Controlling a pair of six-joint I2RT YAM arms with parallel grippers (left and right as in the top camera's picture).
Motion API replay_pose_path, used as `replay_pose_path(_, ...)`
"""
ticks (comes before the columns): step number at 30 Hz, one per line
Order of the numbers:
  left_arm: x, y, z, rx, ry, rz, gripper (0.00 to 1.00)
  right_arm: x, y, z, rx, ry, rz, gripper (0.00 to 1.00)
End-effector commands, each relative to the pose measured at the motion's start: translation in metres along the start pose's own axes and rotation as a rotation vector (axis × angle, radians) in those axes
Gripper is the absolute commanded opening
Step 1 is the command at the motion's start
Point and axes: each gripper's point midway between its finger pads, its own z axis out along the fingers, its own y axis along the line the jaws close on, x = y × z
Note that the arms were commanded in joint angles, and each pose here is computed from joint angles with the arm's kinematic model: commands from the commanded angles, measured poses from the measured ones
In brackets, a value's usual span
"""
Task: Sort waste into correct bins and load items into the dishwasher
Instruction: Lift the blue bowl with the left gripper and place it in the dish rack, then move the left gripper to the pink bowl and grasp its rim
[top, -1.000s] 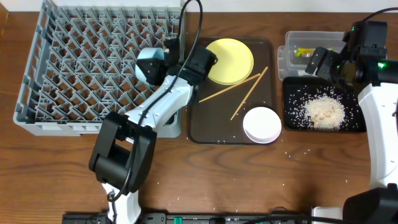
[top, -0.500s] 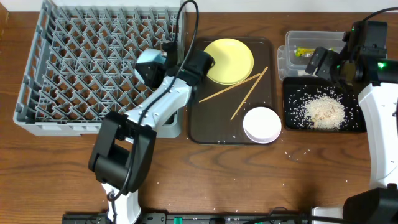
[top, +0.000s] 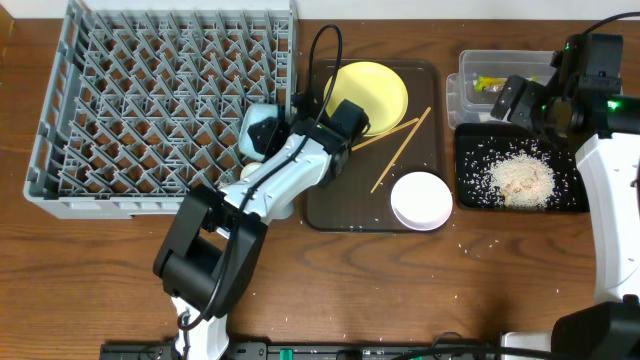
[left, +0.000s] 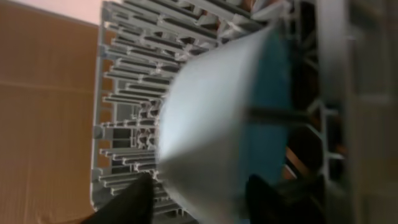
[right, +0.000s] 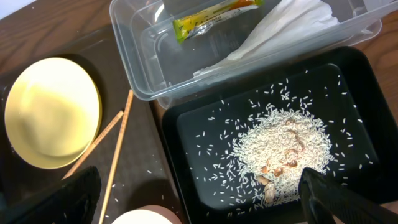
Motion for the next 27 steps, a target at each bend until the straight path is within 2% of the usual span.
replay_pose_path(1,-0.012,-0.006,-0.009,0.098,-0.004,-0.012,0.58,-0.002,-0.002,-0.001,0.010,-0.005,0.014,0.99)
replay_pose_path(3,-0.024,-0.003,-0.020,0.172,-0.025,-0.060,0.65,-0.002,-0.002,-0.001,0.010,-0.005,0.014,0.99)
replay_pose_path(7,-0.039,-0.005,-0.041,0.320,-0.055,-0.122,0.70,-0.002,-0.002,-0.001,0.010,-0.005,0.014,0.99)
replay_pose_path(11,-0.047,-0.028,-0.079,0.625,-0.064,-0.178,0.72,-0.002,-0.002,-0.001,0.010,-0.005,0.014,0.99)
replay_pose_path(15,-0.042,-0.066,-0.134,1.020,0.087,-0.359,0.72,-0.002,-0.002,-0.001,0.010,-0.005,0.014,0.99)
replay_pose_path(18,-0.031,-0.096,-0.165,1.196,0.241,-0.436,0.72,-0.002,-0.002,-0.001,0.010,-0.005,0.014,0.99)
replay_pose_path(22,-0.016,-0.124,-0.182,1.225,0.300,-0.414,0.72,-0.002,-0.002,-0.001,0.010,-0.005,0.014,0.99)
replay_pose_path(27,-0.008,-0.153,-0.206,1.255,0.283,-0.345,0.72,-0.002,-0.002,-0.001,0.010,-0.005,0.014,0.99)
